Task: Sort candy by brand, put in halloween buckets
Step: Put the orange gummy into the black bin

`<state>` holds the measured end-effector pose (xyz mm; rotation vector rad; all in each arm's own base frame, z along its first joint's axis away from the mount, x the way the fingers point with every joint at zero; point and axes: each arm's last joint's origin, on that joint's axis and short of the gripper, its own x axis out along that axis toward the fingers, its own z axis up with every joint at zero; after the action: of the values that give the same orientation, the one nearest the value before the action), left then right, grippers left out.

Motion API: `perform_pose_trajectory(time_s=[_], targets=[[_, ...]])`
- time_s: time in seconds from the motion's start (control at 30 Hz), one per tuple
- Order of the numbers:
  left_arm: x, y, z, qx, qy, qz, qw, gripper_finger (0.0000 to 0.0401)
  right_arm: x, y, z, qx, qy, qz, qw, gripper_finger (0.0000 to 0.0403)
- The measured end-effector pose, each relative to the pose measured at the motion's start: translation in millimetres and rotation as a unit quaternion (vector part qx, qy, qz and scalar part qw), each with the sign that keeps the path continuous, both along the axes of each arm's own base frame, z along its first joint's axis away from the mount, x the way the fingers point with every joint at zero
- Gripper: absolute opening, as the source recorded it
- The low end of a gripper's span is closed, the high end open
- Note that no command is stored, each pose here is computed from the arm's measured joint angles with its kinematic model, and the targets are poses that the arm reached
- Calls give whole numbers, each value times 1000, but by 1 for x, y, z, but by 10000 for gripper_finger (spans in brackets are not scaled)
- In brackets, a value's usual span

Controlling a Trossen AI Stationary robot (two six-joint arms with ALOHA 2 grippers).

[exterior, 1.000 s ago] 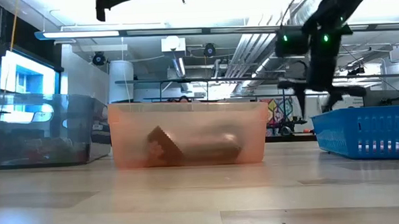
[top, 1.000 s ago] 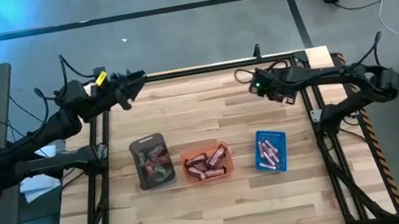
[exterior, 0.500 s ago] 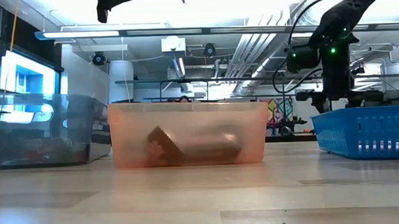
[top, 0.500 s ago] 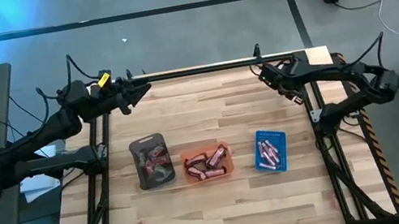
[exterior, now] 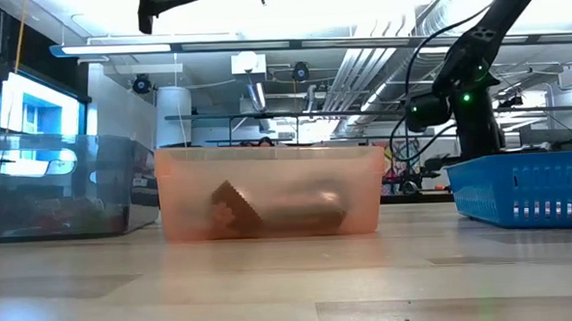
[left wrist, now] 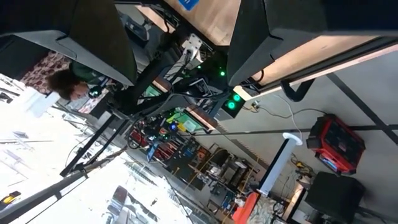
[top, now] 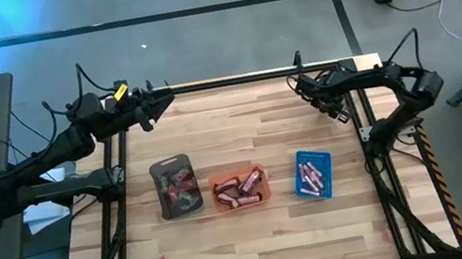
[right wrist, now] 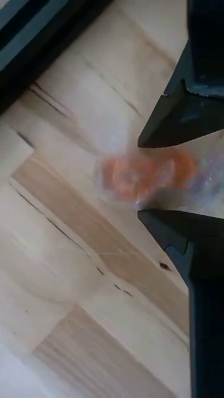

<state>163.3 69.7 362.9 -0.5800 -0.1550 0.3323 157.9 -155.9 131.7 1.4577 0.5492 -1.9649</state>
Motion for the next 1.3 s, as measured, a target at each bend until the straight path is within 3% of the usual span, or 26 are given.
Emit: perform_pose_trajectory(time_s=[0.17,0.4,0.53,0.63,0.73,0.9,1.07,1.17,1.3], targets=[[0,1,0,2,0,10,1000,241,1,-1,-2,10,13,45,999,143],[0,1,0,7,2,22,1000,241,1,-1,5,6,14,102,995,17],[0,1,0,14,5,22,1000,241,18,-10,27,-50,-15,160,986,30],[0,1,0,14,5,21,1000,241,42,-14,48,-118,-51,226,965,38],[0,1,0,11,4,21,1000,241,76,-12,70,-192,-128,302,925,25],[0,0,0,2,1,4,1000,241,136,18,87,-252,-269,433,822,5],[1,-1,-1,-3,5,-24,1000,241,193,70,84,-239,-357,527,733,14],[1,-2,-1,-2,5,-27,1000,241,228,101,79,-220,-372,589,683,20],[1,-2,0,-22,-9,-28,999,241,278,134,74,-216,-373,679,594,23]])
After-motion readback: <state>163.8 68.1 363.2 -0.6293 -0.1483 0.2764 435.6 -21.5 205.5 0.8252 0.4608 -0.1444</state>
